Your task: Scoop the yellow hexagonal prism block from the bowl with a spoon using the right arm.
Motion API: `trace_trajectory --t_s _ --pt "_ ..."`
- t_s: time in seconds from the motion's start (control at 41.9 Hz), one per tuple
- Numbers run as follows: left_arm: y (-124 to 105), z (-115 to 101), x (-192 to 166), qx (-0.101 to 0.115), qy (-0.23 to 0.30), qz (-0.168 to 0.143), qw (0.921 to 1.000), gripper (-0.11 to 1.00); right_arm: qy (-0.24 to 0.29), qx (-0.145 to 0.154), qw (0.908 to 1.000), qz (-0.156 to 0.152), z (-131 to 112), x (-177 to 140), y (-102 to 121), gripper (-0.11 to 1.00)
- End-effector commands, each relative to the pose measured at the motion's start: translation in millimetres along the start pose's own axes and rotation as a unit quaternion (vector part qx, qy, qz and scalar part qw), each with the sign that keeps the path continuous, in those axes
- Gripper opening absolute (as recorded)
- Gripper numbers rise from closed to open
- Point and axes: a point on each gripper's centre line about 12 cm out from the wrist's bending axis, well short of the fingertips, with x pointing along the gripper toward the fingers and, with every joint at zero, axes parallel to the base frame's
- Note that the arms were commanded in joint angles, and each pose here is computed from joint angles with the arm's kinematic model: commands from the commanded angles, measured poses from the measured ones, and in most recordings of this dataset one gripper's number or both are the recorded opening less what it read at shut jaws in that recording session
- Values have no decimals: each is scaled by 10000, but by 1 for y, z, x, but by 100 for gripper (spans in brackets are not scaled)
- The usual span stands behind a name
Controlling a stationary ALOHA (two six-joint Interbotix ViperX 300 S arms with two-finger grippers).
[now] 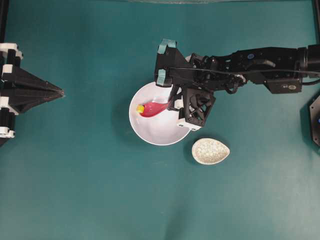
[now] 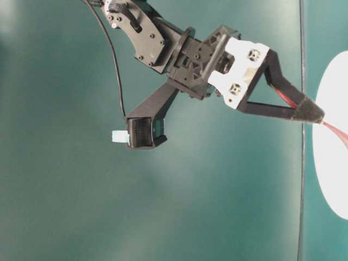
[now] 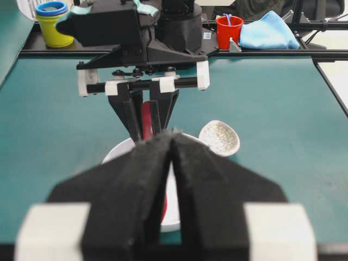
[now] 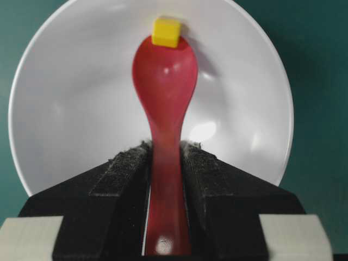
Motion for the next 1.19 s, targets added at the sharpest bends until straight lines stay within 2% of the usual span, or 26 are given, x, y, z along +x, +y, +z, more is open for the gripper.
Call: trace_trajectory --t_s 0.0,0.692,1.17 --pt "1 12 2 15 -145 10 9999 6 -145 9 9999 8 6 -6 1 25" --pt "1 11 2 15 -122 10 9999 6 -202 42 9998 18 -5 0 6 25" --pt "1 11 2 15 -107 9 9999 6 -182 176 9997 -16 -26 8 8 25"
